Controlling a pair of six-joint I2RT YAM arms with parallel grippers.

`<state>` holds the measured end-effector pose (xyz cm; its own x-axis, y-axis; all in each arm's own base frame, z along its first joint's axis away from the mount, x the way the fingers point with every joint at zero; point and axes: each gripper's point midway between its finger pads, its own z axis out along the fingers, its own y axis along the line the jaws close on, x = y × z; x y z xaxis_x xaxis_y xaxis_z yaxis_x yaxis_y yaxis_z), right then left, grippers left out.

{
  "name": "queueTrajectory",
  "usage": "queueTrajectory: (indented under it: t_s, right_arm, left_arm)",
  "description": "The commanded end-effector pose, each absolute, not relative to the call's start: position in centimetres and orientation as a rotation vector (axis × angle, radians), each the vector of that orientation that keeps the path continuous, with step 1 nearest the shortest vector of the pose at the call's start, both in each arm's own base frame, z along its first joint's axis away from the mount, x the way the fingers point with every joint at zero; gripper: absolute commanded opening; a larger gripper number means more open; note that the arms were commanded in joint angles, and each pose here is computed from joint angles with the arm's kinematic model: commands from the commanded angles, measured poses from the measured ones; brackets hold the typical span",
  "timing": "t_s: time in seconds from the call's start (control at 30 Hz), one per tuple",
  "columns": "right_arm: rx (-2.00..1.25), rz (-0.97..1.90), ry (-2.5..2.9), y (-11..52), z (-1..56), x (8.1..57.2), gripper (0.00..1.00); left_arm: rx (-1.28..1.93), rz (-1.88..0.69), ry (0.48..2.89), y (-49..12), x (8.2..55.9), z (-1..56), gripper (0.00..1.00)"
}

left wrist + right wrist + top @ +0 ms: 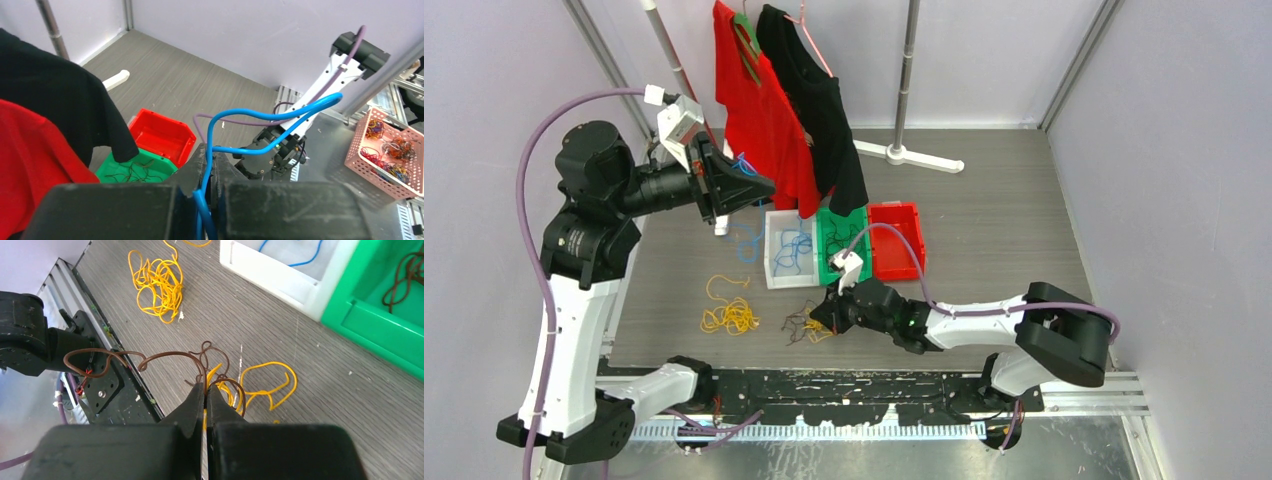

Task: Untangle the cables

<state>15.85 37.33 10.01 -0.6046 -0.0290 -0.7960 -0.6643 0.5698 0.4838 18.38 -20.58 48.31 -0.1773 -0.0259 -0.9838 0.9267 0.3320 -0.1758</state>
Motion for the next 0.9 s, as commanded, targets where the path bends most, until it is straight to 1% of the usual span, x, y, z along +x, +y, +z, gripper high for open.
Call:
queueTrajectory:
  t_s: [0.0,0.27,0.5,0.63,0.87]
  right_arm:
    - [-0.424,1.103,1.942,37.2,13.6,16.4,0.01]
    - [-0.313,1.047,2.046,34.5,14.9,16.1,0.01]
    - [-0.166,1.043,1.984,31.0,17.0,16.3,0.01]
    - [-0.144,1.038,1.970,30.3,18.0,16.4,0.01]
    - [-0.132,1.051,1.946,29.8,19.2,16.3,0.01]
  left_arm:
    - [0.841,-0.998,1.514,-20.3,20.3,47.3,0.00]
    - [0.817,-0.966,1.695,-20.7,24.7,38.6,0.00]
    - [0.792,-0.989,1.821,-21.8,28.6,33.0,0.00]
    - [0.799,-0.996,1.911,-22.3,30.6,29.1,0.00]
    - [0.821,-0.904,2.049,-22.2,33.9,22.4,0.00]
